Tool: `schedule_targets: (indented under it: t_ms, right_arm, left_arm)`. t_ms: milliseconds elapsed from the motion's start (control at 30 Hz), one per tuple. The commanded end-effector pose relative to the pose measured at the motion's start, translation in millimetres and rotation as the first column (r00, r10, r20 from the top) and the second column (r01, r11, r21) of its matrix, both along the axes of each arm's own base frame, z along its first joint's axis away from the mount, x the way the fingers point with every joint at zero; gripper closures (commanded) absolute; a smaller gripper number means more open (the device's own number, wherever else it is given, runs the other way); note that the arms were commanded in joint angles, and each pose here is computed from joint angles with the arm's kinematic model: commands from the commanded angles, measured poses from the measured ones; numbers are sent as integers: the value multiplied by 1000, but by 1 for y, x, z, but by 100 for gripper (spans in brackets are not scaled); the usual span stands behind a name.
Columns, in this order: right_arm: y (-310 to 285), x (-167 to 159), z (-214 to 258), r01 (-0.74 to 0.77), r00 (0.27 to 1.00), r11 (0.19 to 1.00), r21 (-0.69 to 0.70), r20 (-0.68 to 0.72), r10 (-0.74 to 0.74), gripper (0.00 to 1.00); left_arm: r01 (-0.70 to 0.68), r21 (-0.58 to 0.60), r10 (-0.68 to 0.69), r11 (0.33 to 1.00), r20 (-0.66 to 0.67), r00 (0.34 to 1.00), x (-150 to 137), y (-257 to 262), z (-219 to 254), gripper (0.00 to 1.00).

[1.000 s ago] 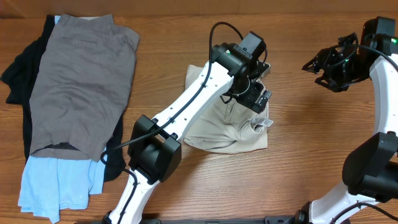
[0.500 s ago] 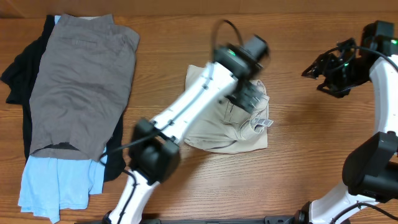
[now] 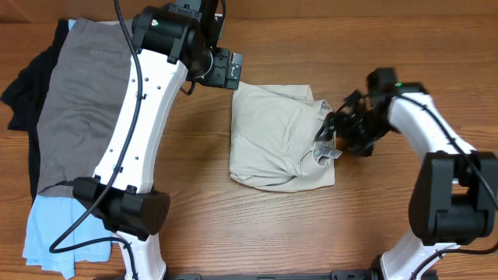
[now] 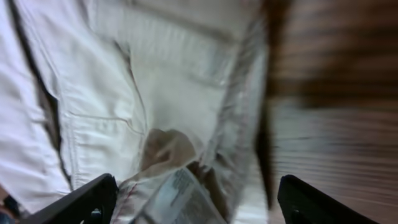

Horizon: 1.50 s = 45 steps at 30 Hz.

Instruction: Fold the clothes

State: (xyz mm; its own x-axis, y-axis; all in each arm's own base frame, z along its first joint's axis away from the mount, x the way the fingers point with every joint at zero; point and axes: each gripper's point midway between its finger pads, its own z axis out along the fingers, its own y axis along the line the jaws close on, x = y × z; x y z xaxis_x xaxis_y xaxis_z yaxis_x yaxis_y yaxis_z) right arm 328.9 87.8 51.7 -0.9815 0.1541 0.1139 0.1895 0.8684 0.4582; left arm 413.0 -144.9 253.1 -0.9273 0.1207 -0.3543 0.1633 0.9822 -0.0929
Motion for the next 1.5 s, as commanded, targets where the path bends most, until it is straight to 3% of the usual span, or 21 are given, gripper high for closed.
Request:
schedule_targets:
  t_ms: [0, 133, 233, 300, 400, 433, 467, 567, 767, 1033, 1233, 1400, 1467]
  right_arm:
    - [18, -11, -13, -56, 998, 998, 4, 9, 56, 11]
    - [23, -15, -32, -101, 994, 993, -61, 42, 104, 11]
    - [12, -9, -47, -113, 988, 976, -186, 86, 131, 13]
    - [-1, 3, -59, -98, 978, 950, -298, 146, 147, 27]
    - [-1, 11, -64, -82, 970, 951, -300, 197, 145, 44]
    - [0, 15, -66, -75, 965, 952, -298, 217, 144, 64]
    - [0, 16, -66, -65, 965, 953, -296, 223, 135, 75]
    - [1, 22, -65, -11, 969, 959, -283, 234, 80, 96]
    - [-2, 48, -58, 165, 949, 960, -227, 301, -92, 96]
    - [-35, 105, -29, 419, 831, 906, -60, 427, -356, 96]
    - [-117, 143, -3, 640, 632, 767, 55, 531, -565, 96]
    - [-214, 153, 18, 824, 376, 554, 124, 612, -696, 96]
    - [-239, 155, 29, 844, 306, 514, 154, 648, -697, 96]
  left_arm:
    - [16, 17, -16, 1000, 2, 1000, 4, 5, -2, 0]
    - [17, 23, -18, 1000, 1, 1000, 3, 6, -3, 0]
    - [26, 26, -26, 999, 3, 1000, 3, 6, -3, 0]
    - [28, 27, -28, 999, 2, 1000, 3, 6, -3, 0]
    - [28, 27, -28, 999, 0, 1000, 3, 6, -4, 0]
    - [28, 28, -28, 999, -2, 1000, 4, 6, -4, 0]
    - [28, 29, -28, 999, -5, 1000, 4, 6, -5, 0]
    - [29, 32, -28, 999, -14, 1000, 4, 6, -8, 0]
    - [29, 42, -27, 999, -47, 999, 1, 7, -22, 0]
    - [31, 56, -26, 998, -99, 995, -1, 8, -48, 0]
    - [16, 60, -9, 998, -127, 992, -3, 8, -63, 0]
    - [7, 61, 1, 998, -136, 991, -4, 8, -68, 0]
    - [7, 61, 1, 998, -136, 991, -4, 8, -68, 0]
